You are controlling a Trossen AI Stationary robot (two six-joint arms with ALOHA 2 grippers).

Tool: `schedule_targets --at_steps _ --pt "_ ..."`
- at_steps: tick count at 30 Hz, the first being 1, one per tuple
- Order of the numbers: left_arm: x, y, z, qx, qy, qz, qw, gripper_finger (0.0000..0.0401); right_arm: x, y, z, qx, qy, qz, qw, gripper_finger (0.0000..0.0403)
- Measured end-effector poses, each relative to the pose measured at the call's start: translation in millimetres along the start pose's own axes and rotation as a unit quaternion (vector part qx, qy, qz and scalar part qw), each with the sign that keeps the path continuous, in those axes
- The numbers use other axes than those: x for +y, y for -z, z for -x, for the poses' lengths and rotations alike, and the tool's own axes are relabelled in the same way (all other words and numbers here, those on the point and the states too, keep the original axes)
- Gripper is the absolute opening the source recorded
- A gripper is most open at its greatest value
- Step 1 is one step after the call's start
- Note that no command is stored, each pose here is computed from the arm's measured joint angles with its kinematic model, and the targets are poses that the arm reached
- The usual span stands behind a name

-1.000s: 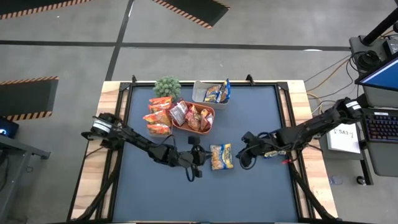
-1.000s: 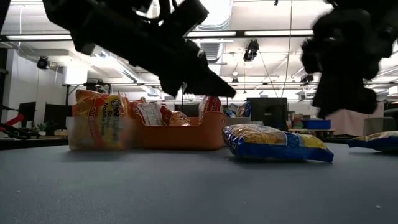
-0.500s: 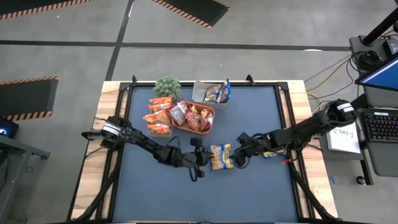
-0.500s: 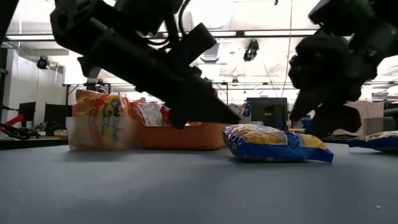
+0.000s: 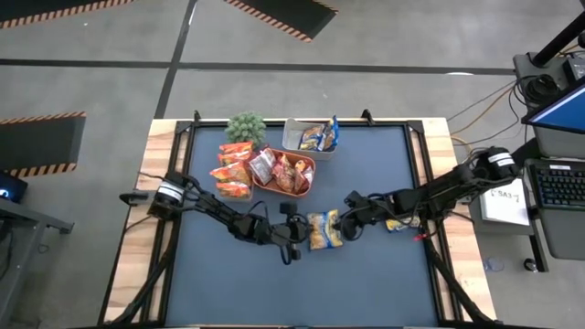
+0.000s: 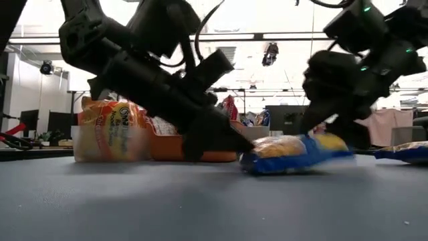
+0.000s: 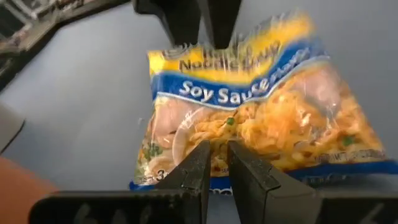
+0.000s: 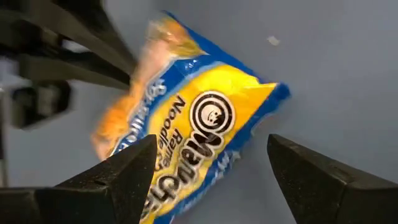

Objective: Sort Maruchan noodles
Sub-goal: Put the blue noodle pack into the gray bin

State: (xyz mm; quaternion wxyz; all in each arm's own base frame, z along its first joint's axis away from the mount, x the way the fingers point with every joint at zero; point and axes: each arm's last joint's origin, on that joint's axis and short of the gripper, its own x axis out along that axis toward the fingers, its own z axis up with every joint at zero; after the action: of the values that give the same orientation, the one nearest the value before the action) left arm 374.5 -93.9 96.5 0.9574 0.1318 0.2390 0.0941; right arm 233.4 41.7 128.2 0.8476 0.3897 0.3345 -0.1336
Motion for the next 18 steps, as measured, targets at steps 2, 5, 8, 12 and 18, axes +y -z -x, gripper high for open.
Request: schedule_targets --at_steps 2,5,8,12,18 --pt "1 4 -2 0.008 -0.003 0.002 1.000 0.0039 -3 0 0 0.001 0.004 -0.001 1.000 0.0294" --pt "2 7 -2 0.019 -0.011 0.001 1.000 0.0039 -3 0 -3 -0.007 -0.007 -0.002 1.000 0.0293" --pt "2 11 -4 0.020 -0.011 0.012 1.000 0.0039 -4 1 -5 -0.016 -0.021 -0.007 1.000 0.0293" --pt "3 12 -5 0.021 -0.009 0.016 1.000 0.0039 -1 0 -8 -0.030 -0.046 -0.010 0.998 0.0293" --pt "5 13 -6 0.024 -0.008 0.015 1.000 0.0039 -4 1 -15 -0.034 -0.043 -0.006 0.998 0.0292"
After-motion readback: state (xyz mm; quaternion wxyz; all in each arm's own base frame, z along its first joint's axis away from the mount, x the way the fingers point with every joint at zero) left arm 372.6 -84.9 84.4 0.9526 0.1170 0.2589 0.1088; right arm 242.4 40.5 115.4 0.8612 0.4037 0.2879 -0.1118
